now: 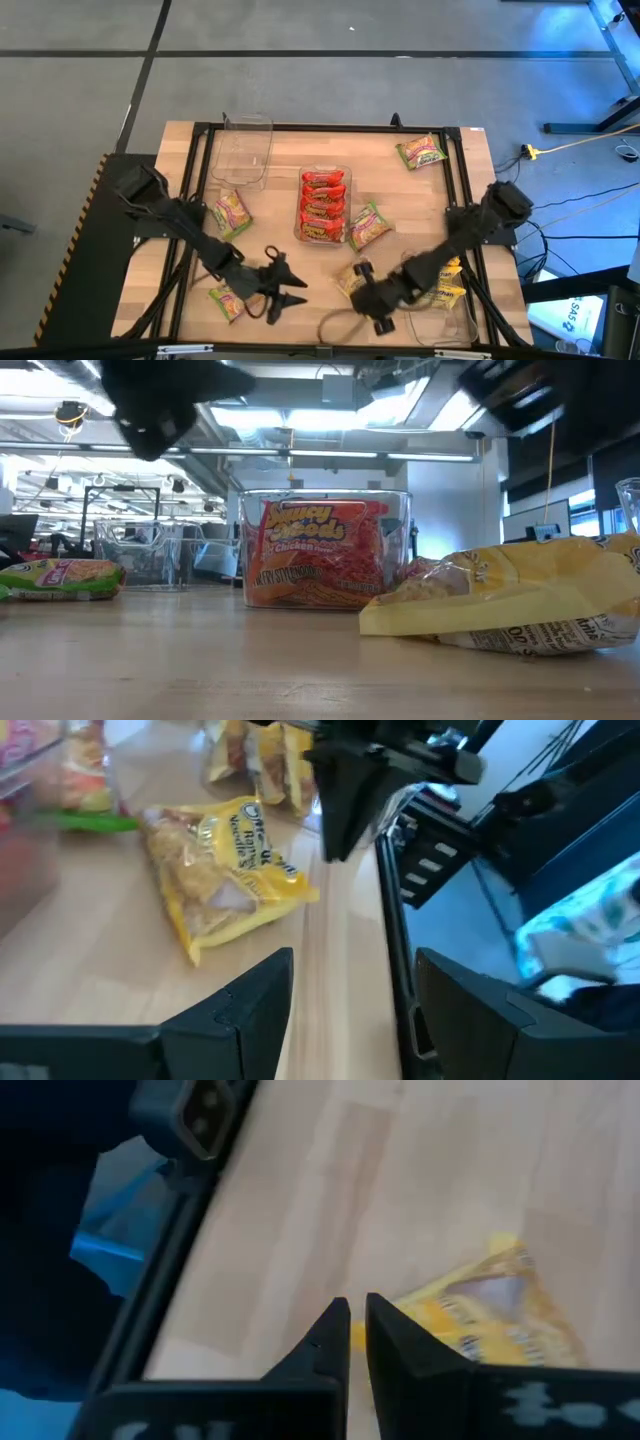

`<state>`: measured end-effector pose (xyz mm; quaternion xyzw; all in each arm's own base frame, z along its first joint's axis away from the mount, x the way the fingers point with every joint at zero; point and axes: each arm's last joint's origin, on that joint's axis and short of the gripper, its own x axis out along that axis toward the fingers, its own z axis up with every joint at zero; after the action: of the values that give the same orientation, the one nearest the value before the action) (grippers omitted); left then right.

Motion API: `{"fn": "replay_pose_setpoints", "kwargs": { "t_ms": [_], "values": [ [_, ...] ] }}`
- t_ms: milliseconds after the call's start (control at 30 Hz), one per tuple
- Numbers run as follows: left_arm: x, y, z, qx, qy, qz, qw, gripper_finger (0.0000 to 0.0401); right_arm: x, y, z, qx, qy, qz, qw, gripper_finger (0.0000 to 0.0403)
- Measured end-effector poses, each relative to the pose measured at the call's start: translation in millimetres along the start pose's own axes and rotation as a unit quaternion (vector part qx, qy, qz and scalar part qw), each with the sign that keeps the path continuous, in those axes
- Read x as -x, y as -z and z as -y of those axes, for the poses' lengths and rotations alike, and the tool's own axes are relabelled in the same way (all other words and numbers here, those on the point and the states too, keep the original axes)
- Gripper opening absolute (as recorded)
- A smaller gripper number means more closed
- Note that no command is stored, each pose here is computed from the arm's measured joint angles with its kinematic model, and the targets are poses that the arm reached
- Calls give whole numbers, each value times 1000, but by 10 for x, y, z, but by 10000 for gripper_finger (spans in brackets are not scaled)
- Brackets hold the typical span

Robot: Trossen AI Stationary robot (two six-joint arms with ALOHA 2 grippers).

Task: Sort Maruchan noodles
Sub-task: Move the yellow noodle pack on the table

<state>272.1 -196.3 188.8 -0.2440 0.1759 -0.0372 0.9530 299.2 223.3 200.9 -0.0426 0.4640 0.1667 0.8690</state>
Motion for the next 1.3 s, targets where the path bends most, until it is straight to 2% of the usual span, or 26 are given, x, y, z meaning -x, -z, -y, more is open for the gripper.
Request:
{"fn": "replay_pose_setpoints", "kwargs": {
  "t_ms": [133,333,467,600,767,900,1000,1133,1300],
  "values": [
    [-312,-23,64,-32,-25,15,999,204,20,153,-265,-23,42,11,999,12],
    [-781,16,-71,-67,-94,31,993,204,3,444,-337,-113,155,17,981,12],
    [-1007,77,-292,-79,-147,33,985,204,-25,506,-302,-144,163,12,976,27],
    [-1128,123,-509,-54,-166,22,984,204,-39,543,-283,-142,174,13,974,78],
    [-1213,216,-625,-3,-114,-41,993,204,-71,550,-252,-139,194,15,971,154],
    [-1208,344,-532,28,-45,-103,993,204,-155,555,-208,-141,196,6,970,191],
    [-1153,451,-379,29,-7,-131,991,204,-241,553,-158,-146,197,0,969,205],
    [-1089,555,-188,29,32,-148,988,204,-352,450,-102,-124,192,37,973,211],
    [-1000,608,-37,28,42,-159,986,204,-322,188,-36,-99,152,87,979,211]
  ]
}}
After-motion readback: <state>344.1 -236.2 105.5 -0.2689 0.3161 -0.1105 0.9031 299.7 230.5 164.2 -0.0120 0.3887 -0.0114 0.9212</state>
